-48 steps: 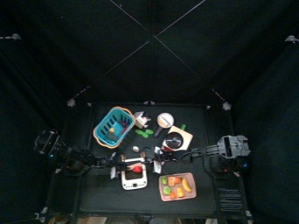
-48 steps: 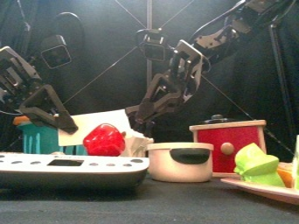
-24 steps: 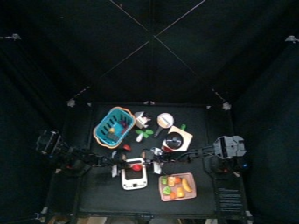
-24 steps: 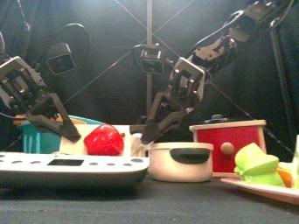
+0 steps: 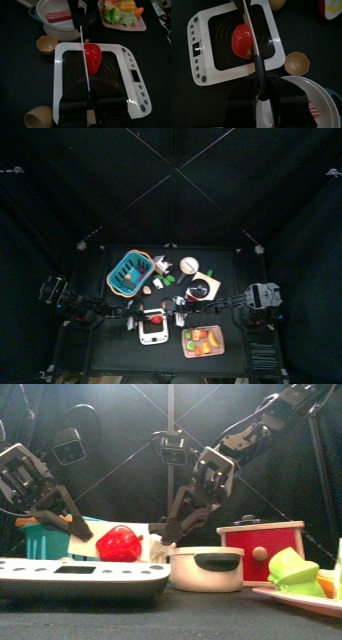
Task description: Cut apple
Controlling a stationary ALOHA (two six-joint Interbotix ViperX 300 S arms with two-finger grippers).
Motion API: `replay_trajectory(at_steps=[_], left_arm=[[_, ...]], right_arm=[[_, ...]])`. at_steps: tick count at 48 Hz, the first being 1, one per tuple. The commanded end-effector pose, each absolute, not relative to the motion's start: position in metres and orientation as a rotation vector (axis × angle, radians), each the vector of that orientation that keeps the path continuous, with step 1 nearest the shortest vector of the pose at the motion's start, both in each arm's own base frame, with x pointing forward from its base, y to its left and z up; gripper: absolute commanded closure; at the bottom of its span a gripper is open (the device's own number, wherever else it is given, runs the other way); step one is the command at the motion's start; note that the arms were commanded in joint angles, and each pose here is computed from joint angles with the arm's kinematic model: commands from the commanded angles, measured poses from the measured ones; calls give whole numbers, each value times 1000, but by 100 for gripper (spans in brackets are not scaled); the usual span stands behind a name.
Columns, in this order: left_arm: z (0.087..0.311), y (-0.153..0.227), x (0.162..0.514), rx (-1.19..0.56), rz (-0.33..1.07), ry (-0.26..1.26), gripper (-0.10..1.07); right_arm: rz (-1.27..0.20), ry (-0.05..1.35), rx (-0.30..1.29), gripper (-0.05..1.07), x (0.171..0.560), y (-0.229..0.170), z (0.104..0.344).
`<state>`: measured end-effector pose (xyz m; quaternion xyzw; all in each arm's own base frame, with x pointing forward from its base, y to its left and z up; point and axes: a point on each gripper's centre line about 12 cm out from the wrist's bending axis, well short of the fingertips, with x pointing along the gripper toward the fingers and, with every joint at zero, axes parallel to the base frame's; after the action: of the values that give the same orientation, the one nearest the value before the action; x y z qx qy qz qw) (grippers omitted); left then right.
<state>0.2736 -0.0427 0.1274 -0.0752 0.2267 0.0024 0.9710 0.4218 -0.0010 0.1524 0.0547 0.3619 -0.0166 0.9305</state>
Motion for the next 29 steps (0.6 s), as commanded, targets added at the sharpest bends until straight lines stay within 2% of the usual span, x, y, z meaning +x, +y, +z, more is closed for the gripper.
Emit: replay_trajectory(at_steps=[1,13,29], left_arm=[[153,-41,283,-147,-9,360,61],[172,-26,279,-118,4,287,61],[174,-16,275,-101,24,275,61]], right_arm=[[-35,635,102,62,433,-6,194],[-31,605,57,62,438,-11,210],[-47,595,51,62,440,-20,214]])
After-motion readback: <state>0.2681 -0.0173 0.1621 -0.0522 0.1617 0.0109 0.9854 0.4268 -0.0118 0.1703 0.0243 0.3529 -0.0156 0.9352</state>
